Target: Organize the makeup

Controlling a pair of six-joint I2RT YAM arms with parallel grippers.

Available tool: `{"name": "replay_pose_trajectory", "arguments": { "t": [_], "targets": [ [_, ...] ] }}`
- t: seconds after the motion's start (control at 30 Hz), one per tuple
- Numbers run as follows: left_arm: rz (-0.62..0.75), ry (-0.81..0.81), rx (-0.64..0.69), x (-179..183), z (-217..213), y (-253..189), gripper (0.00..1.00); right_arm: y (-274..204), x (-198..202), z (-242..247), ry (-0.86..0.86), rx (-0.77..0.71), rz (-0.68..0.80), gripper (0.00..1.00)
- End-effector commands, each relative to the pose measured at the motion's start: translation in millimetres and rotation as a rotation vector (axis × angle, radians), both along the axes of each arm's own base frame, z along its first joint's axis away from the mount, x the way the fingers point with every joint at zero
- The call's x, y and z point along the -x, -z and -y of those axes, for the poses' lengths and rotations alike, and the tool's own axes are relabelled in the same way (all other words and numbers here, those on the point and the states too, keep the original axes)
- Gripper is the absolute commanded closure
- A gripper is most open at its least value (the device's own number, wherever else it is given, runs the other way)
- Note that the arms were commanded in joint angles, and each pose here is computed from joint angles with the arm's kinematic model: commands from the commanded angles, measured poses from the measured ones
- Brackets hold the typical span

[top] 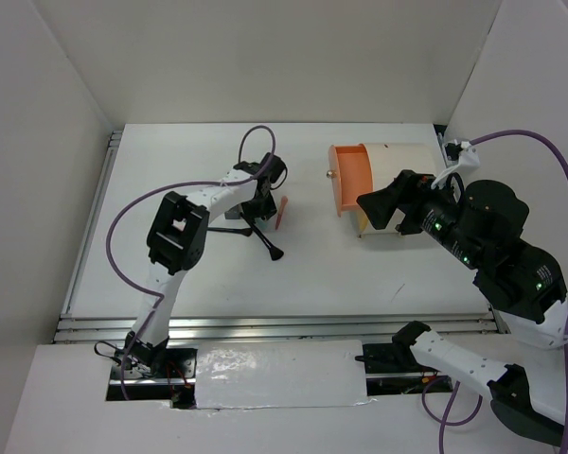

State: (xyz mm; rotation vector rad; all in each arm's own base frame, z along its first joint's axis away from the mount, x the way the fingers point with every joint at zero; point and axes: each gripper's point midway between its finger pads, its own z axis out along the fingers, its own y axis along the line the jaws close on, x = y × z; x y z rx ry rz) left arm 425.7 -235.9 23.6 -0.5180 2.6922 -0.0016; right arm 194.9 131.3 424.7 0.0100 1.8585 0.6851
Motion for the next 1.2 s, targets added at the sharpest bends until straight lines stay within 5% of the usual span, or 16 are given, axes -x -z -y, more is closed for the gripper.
{"name": "replay_pose_trajectory", "arguments": {
  "t": [0.0,0.43,0.73,1.17],
  "targets": [
    [-0.088,-0.003,-0.055,26.1,-2.4,16.2,0.47,-9.3,-2.4,-1.3,-0.004,-0.003,0.031,0.07],
    [-0.144,-0.002,-0.107,47.1,-2.2,25.7,0.53,-6.5,-0.8,-2.3,-0.010,-0.011,0.029,0.07],
    [-0.123,-0.026,-0.124,29.9,-9.3,22.7,0.47,-7.5,0.5,-1.8,-0.014,-0.007,0.029,0.07],
    [-0.134,-0.033,-0.117,29.3,-12.2,29.3,0.62,-6.0,-0.7,-4.0,-0.019,-0.008,0.021,0.07]
  ]
}}
